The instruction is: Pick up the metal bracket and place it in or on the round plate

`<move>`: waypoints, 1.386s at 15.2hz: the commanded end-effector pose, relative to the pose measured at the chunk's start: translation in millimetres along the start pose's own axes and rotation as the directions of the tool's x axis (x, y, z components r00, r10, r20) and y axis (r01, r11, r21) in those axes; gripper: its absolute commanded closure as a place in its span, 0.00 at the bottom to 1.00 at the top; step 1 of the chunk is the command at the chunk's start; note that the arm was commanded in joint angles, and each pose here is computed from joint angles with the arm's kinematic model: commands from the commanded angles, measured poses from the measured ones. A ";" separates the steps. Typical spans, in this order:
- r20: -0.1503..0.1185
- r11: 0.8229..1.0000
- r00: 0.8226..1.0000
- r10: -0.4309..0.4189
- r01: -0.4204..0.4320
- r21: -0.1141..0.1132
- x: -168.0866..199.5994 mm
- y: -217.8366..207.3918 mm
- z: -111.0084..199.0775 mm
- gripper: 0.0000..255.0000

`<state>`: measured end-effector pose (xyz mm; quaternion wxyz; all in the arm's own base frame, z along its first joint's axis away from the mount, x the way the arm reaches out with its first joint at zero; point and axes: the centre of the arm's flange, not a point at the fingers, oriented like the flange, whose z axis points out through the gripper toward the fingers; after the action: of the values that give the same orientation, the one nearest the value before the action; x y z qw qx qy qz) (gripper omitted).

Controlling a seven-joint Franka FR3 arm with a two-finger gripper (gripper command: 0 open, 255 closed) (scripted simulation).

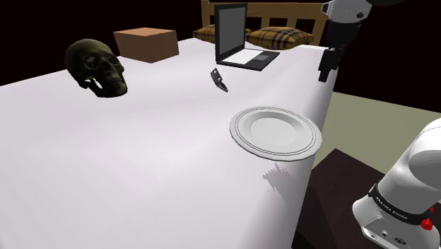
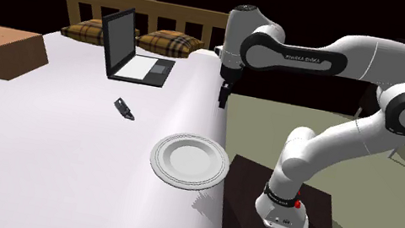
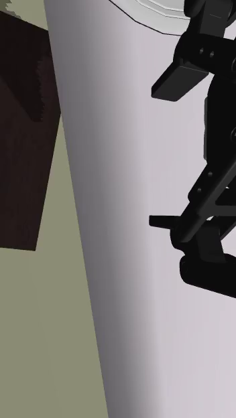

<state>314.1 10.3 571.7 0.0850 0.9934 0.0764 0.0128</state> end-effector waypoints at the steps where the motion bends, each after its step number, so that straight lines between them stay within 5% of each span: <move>1: 0.000 1.000 1.000 0.000 0.000 0.000 0.0 0.0 0.0 0.00; 11: -0.021 0.988 0.988 0.152 -0.151 0.034 94.2 -83.2 -2.4 0.00; 21: -0.036 0.952 0.953 0.300 -0.297 0.071 199.8 -151.1 -9.6 0.00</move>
<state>480.5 183.8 556.8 0.0509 0.9957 -0.0630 0.0447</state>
